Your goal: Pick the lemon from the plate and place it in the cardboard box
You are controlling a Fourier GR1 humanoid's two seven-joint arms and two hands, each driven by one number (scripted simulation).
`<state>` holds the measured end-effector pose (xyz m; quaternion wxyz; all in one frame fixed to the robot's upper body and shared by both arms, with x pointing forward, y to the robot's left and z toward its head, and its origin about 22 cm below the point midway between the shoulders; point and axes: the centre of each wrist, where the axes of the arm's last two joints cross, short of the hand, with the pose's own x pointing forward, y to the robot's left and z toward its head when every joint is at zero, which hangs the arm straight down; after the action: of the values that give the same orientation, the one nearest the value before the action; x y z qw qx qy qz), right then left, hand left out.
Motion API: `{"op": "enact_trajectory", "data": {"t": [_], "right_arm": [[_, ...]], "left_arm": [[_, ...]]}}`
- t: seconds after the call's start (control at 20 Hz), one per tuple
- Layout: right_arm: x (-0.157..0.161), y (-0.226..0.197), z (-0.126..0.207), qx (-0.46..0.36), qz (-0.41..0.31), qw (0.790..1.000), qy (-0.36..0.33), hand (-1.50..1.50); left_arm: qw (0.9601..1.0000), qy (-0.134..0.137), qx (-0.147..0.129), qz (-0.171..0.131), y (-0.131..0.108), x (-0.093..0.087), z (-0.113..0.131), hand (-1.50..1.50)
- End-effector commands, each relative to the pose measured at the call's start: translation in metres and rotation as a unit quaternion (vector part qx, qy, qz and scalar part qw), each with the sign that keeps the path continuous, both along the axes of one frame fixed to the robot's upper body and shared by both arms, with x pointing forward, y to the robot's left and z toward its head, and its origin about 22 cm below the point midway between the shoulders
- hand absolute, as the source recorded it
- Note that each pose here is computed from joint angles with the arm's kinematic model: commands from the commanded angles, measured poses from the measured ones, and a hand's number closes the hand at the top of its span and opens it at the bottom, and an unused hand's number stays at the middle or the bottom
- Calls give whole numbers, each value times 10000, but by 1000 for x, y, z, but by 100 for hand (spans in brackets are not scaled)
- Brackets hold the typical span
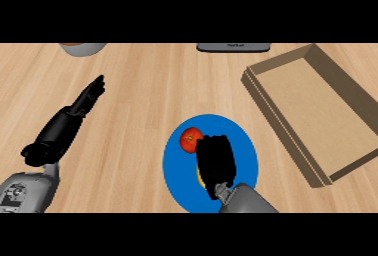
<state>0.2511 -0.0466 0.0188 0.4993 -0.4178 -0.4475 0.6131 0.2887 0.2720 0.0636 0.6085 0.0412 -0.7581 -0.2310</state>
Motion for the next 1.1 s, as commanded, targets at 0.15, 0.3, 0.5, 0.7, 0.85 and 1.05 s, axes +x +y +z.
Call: {"op": "enact_trajectory", "data": {"t": [0.15,0.3,0.5,0.7,0.85,1.05], "right_arm": [[98,-21,41,1489,-383,9881,-37,150],[124,-24,37,1514,-335,9867,-497,150],[143,-2,71,1304,-36,9831,-1284,150],[152,14,114,1072,81,9781,-1780,150],[140,17,114,1348,-257,9668,-2154,150],[159,-12,161,2011,-1404,9306,-2719,150]], "left_arm": [[9997,-99,-14,-218,-15,6,2,0],[9996,-123,20,-259,-13,4,8,0],[9998,38,-68,-166,-16,3,6,0],[9999,-30,-3,-113,9,2,-3,0],[10000,47,-19,2,-19,5,-3,0],[10000,21,-29,44,-6,2,-3,0]]}}
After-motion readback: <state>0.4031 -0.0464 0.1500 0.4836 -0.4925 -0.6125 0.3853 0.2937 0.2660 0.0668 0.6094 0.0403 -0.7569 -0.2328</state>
